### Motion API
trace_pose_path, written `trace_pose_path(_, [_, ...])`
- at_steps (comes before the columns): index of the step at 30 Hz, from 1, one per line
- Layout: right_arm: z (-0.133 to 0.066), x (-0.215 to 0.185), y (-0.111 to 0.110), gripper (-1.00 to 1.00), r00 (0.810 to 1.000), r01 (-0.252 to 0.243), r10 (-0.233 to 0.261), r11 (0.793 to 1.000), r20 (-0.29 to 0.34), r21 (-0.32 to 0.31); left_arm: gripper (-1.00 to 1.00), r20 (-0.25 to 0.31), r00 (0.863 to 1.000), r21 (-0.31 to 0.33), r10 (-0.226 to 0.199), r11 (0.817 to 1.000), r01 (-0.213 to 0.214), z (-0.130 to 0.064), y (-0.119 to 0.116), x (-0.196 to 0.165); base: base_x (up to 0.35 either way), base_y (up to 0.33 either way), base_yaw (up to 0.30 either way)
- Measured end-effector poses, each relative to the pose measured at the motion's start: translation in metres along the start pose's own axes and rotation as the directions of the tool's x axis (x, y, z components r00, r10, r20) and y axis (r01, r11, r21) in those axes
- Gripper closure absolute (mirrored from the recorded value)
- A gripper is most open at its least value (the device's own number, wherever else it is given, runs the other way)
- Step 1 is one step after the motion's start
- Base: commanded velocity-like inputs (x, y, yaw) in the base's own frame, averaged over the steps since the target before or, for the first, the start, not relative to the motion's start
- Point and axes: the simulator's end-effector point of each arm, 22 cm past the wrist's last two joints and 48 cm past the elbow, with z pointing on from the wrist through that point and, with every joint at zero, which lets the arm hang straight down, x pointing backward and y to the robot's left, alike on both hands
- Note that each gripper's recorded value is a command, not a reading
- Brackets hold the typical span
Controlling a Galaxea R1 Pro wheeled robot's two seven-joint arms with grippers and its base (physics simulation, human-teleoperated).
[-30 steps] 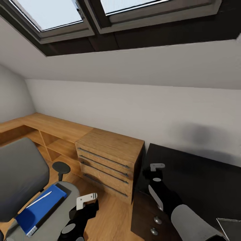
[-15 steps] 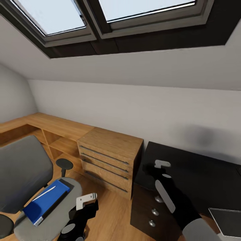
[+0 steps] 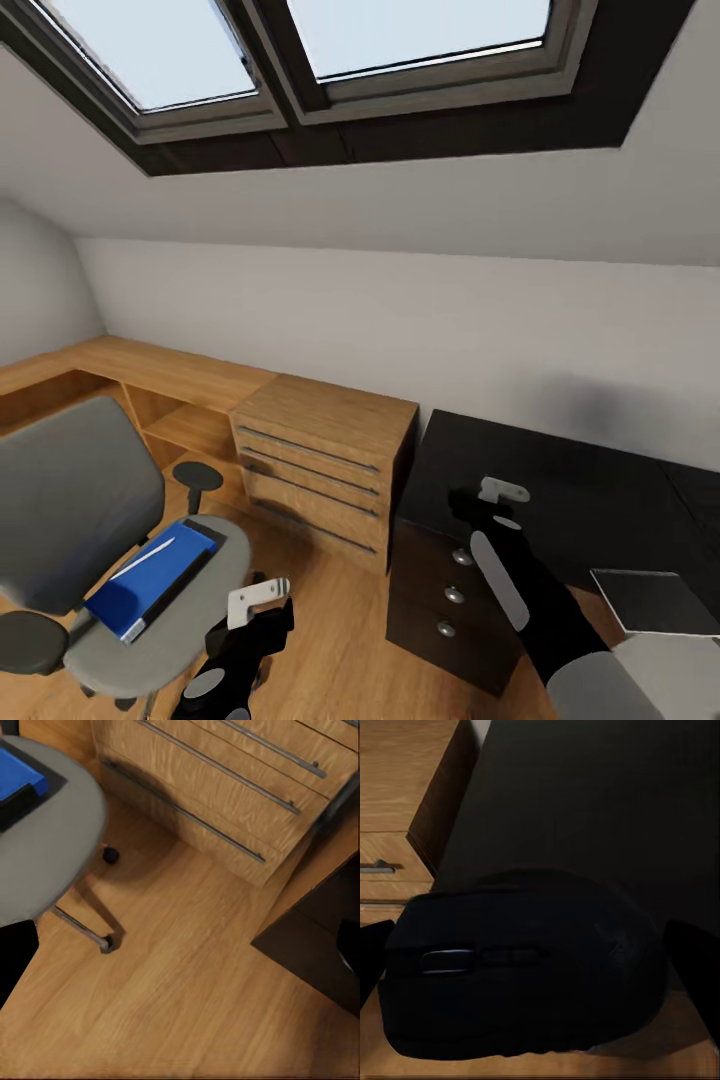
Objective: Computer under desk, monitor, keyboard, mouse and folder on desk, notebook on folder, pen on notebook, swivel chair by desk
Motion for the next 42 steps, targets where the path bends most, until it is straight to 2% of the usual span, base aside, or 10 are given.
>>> trace_pose_path(4, [0.002,-0.003,-0.012,1.00,1.000,-0.020,0.020,1.000,0.001,0.020,-1.00,0.002,1.000,-0.001,0.000,1.000,0.000,0.000,0.000,-0.001,-0.104,-0.241,-0.083])
trace_pose_path(8, [0.007,-0.011,-0.048,1.00,0.994,-0.107,0.107,0.991,0.002,0.082,-1.00,0.003,1.000,-0.002,0.001,1.000,-0.001,0.000,0.001,-0.001,-0.010,-0.066,-0.239])
trace_pose_path(14, [0.010,-0.015,-0.079,1.00,0.984,-0.177,0.177,0.975,0.010,0.132,-1.00,0.003,1.000,-0.002,0.002,1.000,-0.002,0.000,0.001,-0.001,-0.001,-0.010,-0.268])
trace_pose_path(18, [0.012,-0.018,-0.113,1.00,0.966,-0.259,0.258,0.949,0.026,0.183,-1.00,0.002,1.000,-0.002,0.002,1.000,-0.002,0.000,0.001,-0.001,0.000,-0.001,-0.273])
trace_pose_path(23, [0.012,-0.015,-0.146,1.00,0.942,-0.333,0.333,0.914,0.040,0.234,-1.00,0.002,1.000,-0.002,0.002,1.000,-0.002,0.000,0.001,-0.001,0.000,0.000,-0.274])
trace_pose_path(28, [0.012,0.000,-0.187,1.00,0.907,-0.413,0.419,0.858,0.049,0.304,-1.00,0.002,1.000,-0.001,0.001,1.000,-0.001,0.000,0.000,0.000,0.000,0.000,-0.274])
trace_pose_path(31, [0.012,0.005,-0.205,1.00,0.899,-0.427,0.434,0.841,0.056,0.331,-1.00,0.002,1.000,0.000,0.001,1.000,-0.001,-0.001,0.000,0.000,0.000,0.000,-0.275])
trace_pose_path(35, [0.013,0.005,-0.212,1.00,0.892,-0.444,0.443,0.828,0.086,0.341,-1.00,0.002,1.000,-0.001,0.003,1.000,-0.003,-0.001,0.000,0.000,0.000,0.000,-0.277])
trace_pose_path(40, [0.015,0.003,-0.211,1.00,0.898,-0.434,0.431,0.838,0.087,0.330,-1.00,0.000,1.000,-0.001,0.002,1.000,-0.002,0.000,0.000,0.000,0.000,0.000,-0.279])
trace_pose_path(42, [0.016,-0.006,-0.219,1.00,0.908,-0.416,0.407,0.854,0.098,0.313,-1.00,-0.005,1.000,-0.003,0.005,1.000,-0.005,0.001,0.001,0.003,0.000,0.000,-0.282])
